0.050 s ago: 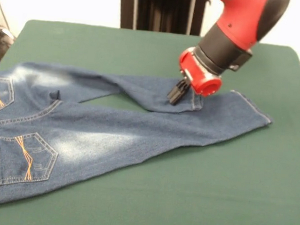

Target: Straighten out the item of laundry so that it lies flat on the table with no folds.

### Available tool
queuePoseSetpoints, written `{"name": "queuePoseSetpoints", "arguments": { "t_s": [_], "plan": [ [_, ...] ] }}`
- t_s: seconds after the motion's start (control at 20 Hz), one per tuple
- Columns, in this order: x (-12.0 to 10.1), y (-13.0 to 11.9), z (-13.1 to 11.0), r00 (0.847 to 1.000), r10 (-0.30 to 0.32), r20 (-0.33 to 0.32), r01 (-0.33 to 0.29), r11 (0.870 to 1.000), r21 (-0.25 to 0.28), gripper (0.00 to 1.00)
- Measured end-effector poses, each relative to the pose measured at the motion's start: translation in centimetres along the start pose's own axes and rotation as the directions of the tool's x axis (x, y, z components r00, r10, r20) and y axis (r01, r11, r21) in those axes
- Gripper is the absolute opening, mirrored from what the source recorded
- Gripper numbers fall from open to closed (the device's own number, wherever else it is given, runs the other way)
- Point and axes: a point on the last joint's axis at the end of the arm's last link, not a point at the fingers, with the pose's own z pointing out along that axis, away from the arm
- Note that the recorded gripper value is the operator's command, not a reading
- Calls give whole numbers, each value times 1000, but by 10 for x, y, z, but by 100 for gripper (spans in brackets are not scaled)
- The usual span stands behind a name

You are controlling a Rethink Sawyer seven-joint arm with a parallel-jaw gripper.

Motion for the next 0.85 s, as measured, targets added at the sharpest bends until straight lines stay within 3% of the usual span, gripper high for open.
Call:
{"name": "queuePoseSetpoints", "arguments": {
  "t_s": [0.85],
  "plan": [
    [15,2,-18,1000,-6,-29,6,1000,-7,0]
  ]
}}
